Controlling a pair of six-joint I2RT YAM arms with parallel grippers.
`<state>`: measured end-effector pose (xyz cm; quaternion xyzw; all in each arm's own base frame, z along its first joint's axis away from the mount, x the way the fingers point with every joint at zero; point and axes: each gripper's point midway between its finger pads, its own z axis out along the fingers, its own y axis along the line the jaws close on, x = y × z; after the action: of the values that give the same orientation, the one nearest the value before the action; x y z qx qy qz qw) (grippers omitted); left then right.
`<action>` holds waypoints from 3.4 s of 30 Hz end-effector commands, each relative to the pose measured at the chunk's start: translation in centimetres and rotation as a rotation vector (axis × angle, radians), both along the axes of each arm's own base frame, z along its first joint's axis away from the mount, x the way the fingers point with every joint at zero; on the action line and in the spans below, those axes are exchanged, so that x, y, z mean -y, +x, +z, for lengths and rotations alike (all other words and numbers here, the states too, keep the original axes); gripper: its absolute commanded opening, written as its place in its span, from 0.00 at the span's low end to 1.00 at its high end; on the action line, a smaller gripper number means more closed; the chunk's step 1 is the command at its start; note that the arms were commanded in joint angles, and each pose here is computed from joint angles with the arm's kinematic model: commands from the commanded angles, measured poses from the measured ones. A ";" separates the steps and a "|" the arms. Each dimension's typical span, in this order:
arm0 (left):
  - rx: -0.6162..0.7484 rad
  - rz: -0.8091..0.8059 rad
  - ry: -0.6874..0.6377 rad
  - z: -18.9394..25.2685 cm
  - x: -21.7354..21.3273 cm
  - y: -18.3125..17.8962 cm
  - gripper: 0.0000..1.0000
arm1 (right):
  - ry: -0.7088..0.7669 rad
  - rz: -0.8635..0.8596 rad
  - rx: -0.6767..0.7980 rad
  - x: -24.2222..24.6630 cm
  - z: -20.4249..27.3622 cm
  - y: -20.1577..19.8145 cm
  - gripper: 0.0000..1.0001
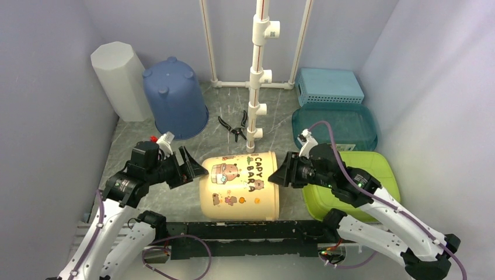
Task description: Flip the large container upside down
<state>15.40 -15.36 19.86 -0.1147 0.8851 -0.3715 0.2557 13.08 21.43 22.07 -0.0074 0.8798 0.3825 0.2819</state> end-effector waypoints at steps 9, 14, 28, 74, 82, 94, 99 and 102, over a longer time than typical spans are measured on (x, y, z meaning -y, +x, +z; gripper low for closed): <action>0.067 -0.063 -0.021 1.5 0.7 0.2 0.87 | -0.044 0.059 0.010 0.1 0.5 -0.5 0.01; 0.083 0.013 0.016 1.7 -0.7 -0.2 0.89 | 0.051 -0.065 0.019 -1.0 1.6 1.7 0.00; 0.141 -0.001 -0.053 1.9 -0.5 -1.7 0.92 | 0.354 -0.189 -0.104 -5.7 0.8 4.8 0.00; 0.013 0.189 0.189 -1.8 -4.4 0.3 0.84 | -0.414 -0.129 0.173 -2.6 7.5 3.5 0.70; 0.026 0.188 0.182 -1.7 -4.3 0.3 0.85 | -0.163 -0.251 0.345 0.4 11.1 3.8 0.99; 0.022 0.169 0.182 -1.7 -4.1 0.3 0.85 | -0.225 -0.095 0.252 -0.3 9.9 1.4 0.95; 0.025 0.181 0.180 -1.6 -4.3 0.1 0.85 | -0.400 -0.015 0.148 -2.8 7.1 1.1 0.80; 0.028 0.194 0.182 -1.5 -4.5 -0.1 0.85 | -0.452 -0.039 0.142 -3.1 5.6 1.7 0.75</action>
<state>16.41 -11.67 19.61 -0.1675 0.8831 -0.2899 0.3288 15.62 26.03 28.67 -0.0736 0.9070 0.2028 0.3617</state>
